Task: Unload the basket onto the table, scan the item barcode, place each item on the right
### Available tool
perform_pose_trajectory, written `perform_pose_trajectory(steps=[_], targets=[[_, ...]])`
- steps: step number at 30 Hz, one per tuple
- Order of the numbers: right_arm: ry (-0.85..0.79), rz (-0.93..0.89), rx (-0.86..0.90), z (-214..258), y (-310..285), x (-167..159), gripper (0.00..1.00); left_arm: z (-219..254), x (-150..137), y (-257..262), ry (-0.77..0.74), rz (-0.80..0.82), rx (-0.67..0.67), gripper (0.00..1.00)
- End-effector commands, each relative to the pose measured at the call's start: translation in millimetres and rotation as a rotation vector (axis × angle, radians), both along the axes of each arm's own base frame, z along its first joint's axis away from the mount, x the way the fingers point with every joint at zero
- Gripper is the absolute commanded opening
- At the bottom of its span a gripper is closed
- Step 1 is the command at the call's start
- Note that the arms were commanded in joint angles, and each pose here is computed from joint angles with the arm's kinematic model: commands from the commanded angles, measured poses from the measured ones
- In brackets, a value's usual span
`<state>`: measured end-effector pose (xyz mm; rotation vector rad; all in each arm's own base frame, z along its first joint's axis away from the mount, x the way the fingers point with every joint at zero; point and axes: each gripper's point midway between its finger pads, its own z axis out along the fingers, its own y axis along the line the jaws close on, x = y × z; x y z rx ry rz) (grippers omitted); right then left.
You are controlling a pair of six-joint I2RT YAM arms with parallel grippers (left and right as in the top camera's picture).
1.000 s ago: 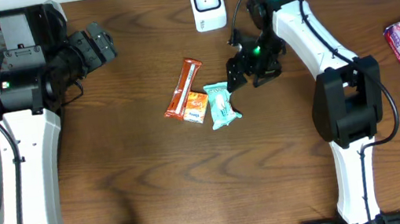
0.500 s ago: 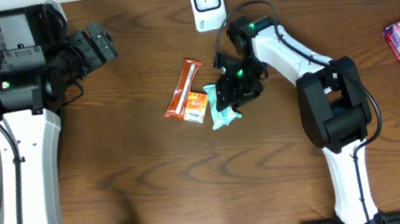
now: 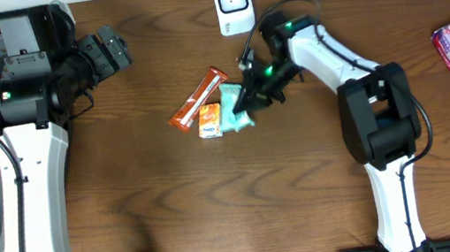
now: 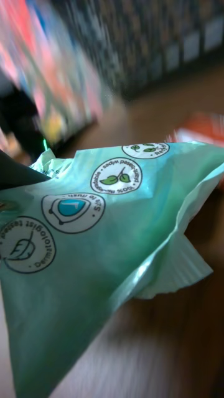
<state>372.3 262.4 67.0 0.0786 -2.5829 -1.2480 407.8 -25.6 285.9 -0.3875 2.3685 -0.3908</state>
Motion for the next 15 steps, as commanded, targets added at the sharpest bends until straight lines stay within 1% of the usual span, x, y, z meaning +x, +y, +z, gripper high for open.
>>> perform_pose_trajectory(steps=[1,3,5,7,12,15], targets=[[0.145,-0.102,0.35,63,6,16,0.01,-3,1,2,0.007,-0.001,0.007,0.98],[0.269,-0.17,0.381,74,-2,19,0.01,-3,1,2,0.006,-0.002,0.008,0.98],[0.423,-0.241,0.374,80,-9,19,0.02,-3,1,2,0.006,-0.002,0.008,0.98],[0.515,-0.281,0.388,88,-16,18,0.02,-3,1,2,0.006,-0.001,0.008,0.98],[0.603,-0.337,0.385,92,-30,18,0.01,-3,1,2,0.007,-0.001,0.007,0.98],[0.609,-0.352,0.387,92,-35,21,0.02,-3,1,2,0.006,-0.002,0.008,0.98]])
